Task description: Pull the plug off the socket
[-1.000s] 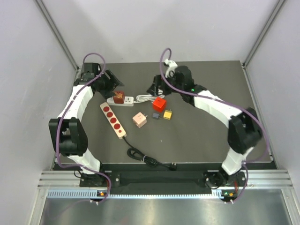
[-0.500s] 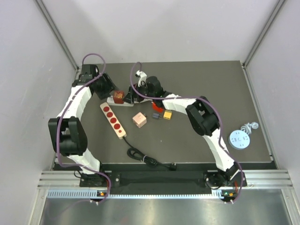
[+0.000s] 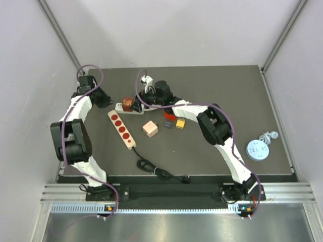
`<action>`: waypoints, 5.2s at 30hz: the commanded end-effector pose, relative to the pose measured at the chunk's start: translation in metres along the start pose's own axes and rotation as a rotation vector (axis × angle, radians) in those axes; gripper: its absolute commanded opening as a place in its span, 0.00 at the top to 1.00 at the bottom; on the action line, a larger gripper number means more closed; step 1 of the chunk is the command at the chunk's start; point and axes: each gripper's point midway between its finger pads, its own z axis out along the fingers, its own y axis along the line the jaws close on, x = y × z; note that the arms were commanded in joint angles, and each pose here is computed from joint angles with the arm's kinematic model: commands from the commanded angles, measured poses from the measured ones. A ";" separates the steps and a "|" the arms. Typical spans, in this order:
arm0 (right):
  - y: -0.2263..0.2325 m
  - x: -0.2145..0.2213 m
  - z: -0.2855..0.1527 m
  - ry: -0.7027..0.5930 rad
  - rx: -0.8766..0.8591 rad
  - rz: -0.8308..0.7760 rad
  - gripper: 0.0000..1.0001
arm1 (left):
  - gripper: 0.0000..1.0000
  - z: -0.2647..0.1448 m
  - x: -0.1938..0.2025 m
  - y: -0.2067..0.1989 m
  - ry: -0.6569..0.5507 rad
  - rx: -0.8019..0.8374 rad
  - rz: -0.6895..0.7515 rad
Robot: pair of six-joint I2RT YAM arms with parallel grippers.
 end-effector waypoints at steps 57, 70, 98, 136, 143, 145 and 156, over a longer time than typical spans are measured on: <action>0.036 -0.018 0.035 0.009 -0.260 -0.188 0.00 | 1.00 0.053 0.035 -0.015 0.209 0.082 -0.072; 0.027 0.000 0.027 0.109 -0.218 -0.211 0.06 | 1.00 0.033 0.029 0.004 0.142 -0.015 -0.079; 0.021 0.006 0.029 0.137 -0.111 -0.283 0.52 | 1.00 0.055 0.082 0.030 0.319 -0.056 -0.155; 0.061 -0.056 0.017 -0.135 -0.045 -0.423 1.00 | 1.00 0.062 0.120 0.083 0.352 -0.323 -0.092; 0.049 -0.087 -0.002 -0.235 -0.165 -0.198 1.00 | 1.00 0.065 0.125 0.086 0.358 -0.333 -0.081; 0.045 -0.089 -0.005 -0.244 -0.150 -0.198 1.00 | 1.00 0.065 0.128 0.087 0.363 -0.333 -0.083; 0.063 -0.069 0.005 -0.184 0.128 -0.593 1.00 | 1.00 0.063 0.129 0.087 0.355 -0.340 -0.065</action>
